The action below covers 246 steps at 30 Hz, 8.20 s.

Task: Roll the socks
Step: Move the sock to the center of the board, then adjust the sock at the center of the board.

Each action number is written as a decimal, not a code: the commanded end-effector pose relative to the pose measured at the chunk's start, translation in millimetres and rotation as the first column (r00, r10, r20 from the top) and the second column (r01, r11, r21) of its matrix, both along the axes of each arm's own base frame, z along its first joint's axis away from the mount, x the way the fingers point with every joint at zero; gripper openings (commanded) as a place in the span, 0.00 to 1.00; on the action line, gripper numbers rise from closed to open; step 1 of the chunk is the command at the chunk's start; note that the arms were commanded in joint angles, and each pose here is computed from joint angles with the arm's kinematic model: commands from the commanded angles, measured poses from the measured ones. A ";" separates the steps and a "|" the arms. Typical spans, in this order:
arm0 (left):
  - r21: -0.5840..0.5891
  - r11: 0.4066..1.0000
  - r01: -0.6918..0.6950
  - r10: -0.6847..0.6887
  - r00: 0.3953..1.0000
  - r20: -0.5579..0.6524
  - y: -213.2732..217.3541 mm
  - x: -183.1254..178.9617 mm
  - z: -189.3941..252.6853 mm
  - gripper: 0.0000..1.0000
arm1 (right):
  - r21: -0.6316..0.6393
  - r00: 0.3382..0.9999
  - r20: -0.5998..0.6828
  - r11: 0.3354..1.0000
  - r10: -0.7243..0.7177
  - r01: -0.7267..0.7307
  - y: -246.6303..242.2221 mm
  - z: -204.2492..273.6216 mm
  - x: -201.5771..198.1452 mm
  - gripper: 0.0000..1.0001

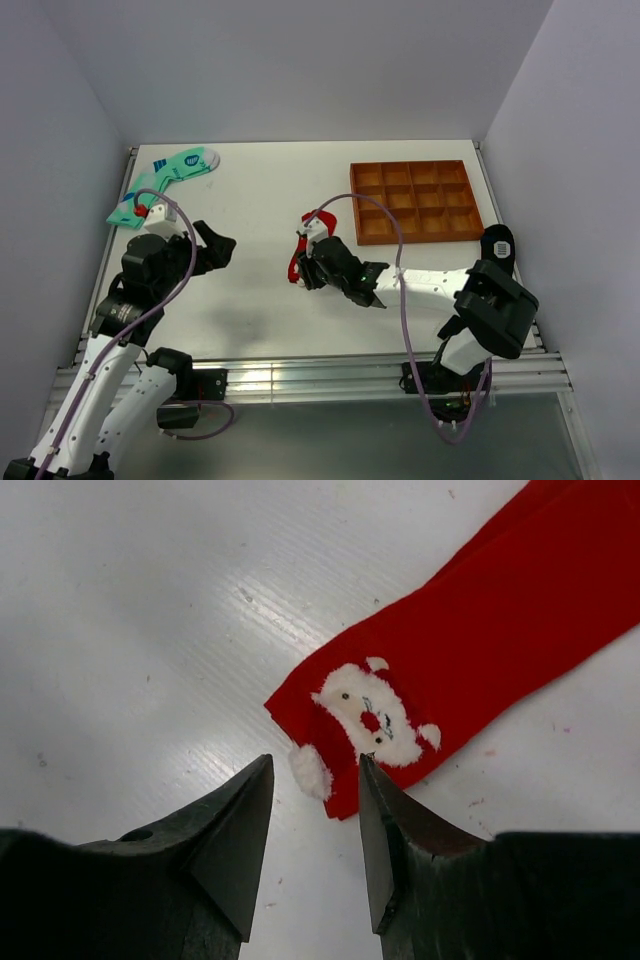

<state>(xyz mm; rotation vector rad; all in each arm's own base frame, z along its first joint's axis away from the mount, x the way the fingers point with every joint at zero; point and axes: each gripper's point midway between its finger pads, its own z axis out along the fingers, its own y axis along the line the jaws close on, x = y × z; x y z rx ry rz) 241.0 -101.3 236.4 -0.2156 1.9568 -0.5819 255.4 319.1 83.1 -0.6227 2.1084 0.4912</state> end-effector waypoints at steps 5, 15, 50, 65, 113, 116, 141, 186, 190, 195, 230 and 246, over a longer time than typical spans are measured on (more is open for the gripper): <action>-0.002 1.000 0.031 -0.031 0.999 0.023 -6.5 3.1 4.7 1.00 | 0.037 0.990 0.105 0.994 0.099 -0.103 35.4 17.6 17.0 0.47; -0.002 0.999 0.043 -0.043 0.999 0.015 -9.0 3.5 2.4 0.99 | -0.023 0.993 0.065 0.995 0.103 -0.101 37.6 -11.6 20.8 0.44; 0.008 0.997 0.070 -0.070 0.997 -0.024 -17.3 4.1 -7.4 0.98 | -0.030 0.999 -0.029 0.999 0.023 -0.024 8.6 -69.6 6.7 0.37; 0.011 0.997 0.076 -0.076 0.997 -0.034 -19.9 3.8 -9.7 0.98 | -0.026 0.999 -0.034 0.999 0.036 -0.037 1.5 -67.6 -3.1 0.45; -0.155 0.986 0.065 -0.066 0.998 0.001 -90.4 -8.1 -148.4 0.59 | 0.331 0.850 -0.389 0.915 0.355 -0.231 23.4 -36.0 -77.6 0.19; -0.160 0.983 0.085 -0.084 0.996 0.011 -98.8 -10.1 -146.9 0.60 | 0.342 0.834 -0.397 0.905 0.384 -0.254 28.2 -36.2 -80.8 0.19; -0.050 0.989 0.138 -0.140 0.989 -0.038 -130.9 -11.5 -178.9 0.65 | 0.303 0.762 -0.538 0.926 0.361 -0.225 14.7 -61.1 -81.1 0.18; 0.039 0.915 0.402 -0.374 0.879 -0.294 -191.0 96.2 -224.5 0.50 | 0.269 0.803 -0.496 0.938 0.331 -0.220 -3.5 -52.5 -89.9 0.15; 0.079 0.918 0.388 -0.342 0.878 -0.336 -184.9 98.8 -236.1 0.39 | 0.269 0.804 -0.496 0.939 0.327 -0.216 -3.4 -53.0 -89.4 0.15; 0.102 0.931 0.351 -0.294 0.884 -0.364 -177.6 100.0 -246.8 0.13 | 0.259 0.811 -0.493 0.943 0.314 -0.208 -4.8 -54.0 -87.6 0.15; 0.119 0.968 0.219 -0.160 0.914 -0.374 -140.8 112.8 -232.1 0.00 | -0.184 0.795 -0.242 0.831 -0.557 0.526 -85.7 -28.5 75.5 0.20; 0.114 0.968 0.224 -0.168 0.914 -0.369 -143.1 114.5 -230.4 0.01 | -0.148 0.779 -0.322 0.842 -0.538 0.519 -71.9 -64.5 107.9 0.19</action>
